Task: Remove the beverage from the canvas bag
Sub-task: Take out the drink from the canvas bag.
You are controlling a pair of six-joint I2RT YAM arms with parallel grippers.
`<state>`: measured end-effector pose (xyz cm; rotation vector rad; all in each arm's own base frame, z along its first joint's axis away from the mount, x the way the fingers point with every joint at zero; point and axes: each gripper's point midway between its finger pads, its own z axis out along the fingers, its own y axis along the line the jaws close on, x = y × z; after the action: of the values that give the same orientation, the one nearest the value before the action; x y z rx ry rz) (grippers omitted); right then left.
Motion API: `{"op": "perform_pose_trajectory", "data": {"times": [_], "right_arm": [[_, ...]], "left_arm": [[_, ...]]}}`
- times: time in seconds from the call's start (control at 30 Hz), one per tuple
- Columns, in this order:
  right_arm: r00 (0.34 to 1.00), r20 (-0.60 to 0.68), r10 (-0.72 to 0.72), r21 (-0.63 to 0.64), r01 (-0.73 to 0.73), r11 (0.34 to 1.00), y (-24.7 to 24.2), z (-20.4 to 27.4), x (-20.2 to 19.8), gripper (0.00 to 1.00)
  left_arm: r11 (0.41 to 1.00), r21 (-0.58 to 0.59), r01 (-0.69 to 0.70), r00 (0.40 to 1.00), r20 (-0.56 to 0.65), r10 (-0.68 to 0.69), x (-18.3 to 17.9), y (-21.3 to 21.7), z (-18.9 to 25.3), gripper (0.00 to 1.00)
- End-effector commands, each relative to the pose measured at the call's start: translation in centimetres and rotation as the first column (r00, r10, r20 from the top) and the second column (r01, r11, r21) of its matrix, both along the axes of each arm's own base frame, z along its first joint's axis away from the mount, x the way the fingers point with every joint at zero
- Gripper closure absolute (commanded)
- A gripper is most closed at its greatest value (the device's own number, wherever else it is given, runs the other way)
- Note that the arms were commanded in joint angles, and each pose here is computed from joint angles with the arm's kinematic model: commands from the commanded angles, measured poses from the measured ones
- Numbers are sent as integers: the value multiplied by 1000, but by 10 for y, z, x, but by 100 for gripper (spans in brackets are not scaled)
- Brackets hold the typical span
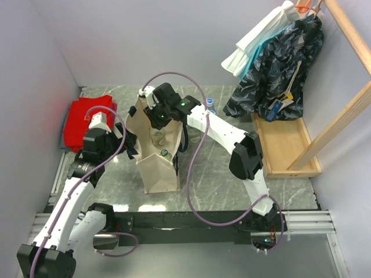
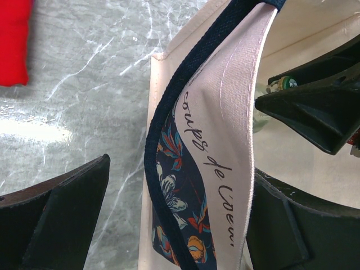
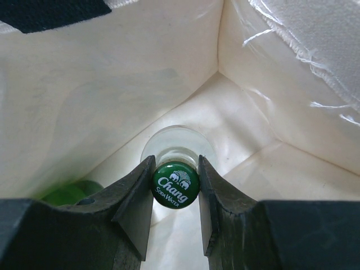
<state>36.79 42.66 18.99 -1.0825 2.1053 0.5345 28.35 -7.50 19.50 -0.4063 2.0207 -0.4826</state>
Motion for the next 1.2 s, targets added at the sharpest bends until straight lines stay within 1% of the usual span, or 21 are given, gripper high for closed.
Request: {"op": "perform_pose_trajectory", "data": {"times": [0.0,0.53,0.6,0.9,1.17], "right_arm": [[970,241,-20,229,-37,973,7,134,1,100],[947,314,-63,272,-26,962,-1,172,-4,100],[944,323,-71,278,-23,960,-2,176,-3,100],[938,336,-87,298,-18,954,-7,185,-5,100],[938,341,-68,302,-41,952,-9,196,-12,100]], "left_arm": [[1000,18,6,999,43,-7,3,1,17,4],[1000,16,6,999,52,-7,3,1,19,4],[999,27,-21,999,51,20,3,6,18,4],[1000,24,-16,999,52,15,4,5,19,4],[1000,24,-14,998,56,13,3,5,20,4]]}}
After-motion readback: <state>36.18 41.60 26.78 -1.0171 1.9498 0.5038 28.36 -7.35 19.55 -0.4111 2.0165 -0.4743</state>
